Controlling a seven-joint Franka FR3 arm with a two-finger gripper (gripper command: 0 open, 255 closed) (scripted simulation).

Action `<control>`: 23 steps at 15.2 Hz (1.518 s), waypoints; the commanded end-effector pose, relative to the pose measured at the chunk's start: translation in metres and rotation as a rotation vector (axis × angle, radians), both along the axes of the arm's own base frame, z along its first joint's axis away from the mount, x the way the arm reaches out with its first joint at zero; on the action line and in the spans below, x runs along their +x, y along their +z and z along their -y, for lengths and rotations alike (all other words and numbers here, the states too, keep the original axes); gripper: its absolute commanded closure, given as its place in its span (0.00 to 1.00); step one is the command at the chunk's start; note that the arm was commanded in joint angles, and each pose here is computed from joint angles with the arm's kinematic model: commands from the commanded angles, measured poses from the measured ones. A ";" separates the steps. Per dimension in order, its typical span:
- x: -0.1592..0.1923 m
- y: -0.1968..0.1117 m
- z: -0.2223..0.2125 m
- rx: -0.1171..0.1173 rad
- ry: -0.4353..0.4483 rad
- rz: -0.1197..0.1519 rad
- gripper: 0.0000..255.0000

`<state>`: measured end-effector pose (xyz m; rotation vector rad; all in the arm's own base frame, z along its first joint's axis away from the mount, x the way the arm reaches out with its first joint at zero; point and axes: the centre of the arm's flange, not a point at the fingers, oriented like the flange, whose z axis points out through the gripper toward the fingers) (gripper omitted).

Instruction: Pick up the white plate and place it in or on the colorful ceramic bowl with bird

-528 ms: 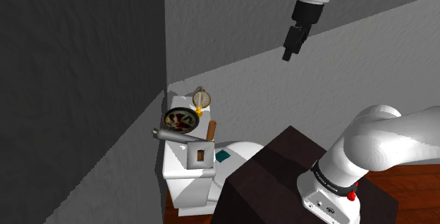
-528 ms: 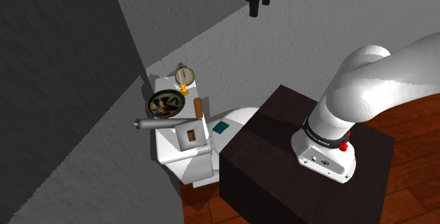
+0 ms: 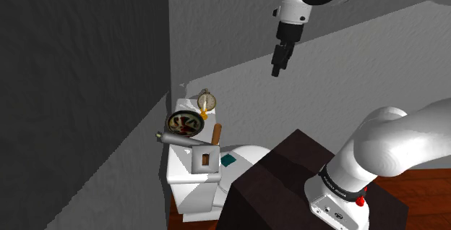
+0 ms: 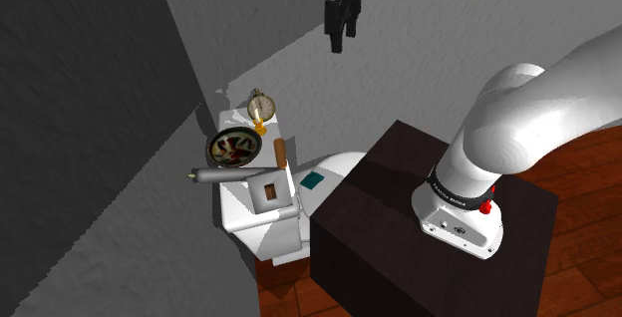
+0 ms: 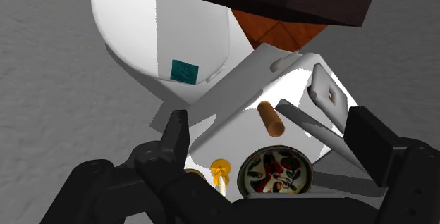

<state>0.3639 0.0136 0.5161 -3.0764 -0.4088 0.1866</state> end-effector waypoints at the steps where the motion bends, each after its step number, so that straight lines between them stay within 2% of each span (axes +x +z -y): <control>1: 0.015 -0.025 -0.008 0.019 0.032 -0.026 0.00; 12: 0.078 -0.156 -0.058 0.120 0.203 -0.170 0.00; 23: 0.112 -0.289 -0.131 0.221 0.374 -0.315 0.00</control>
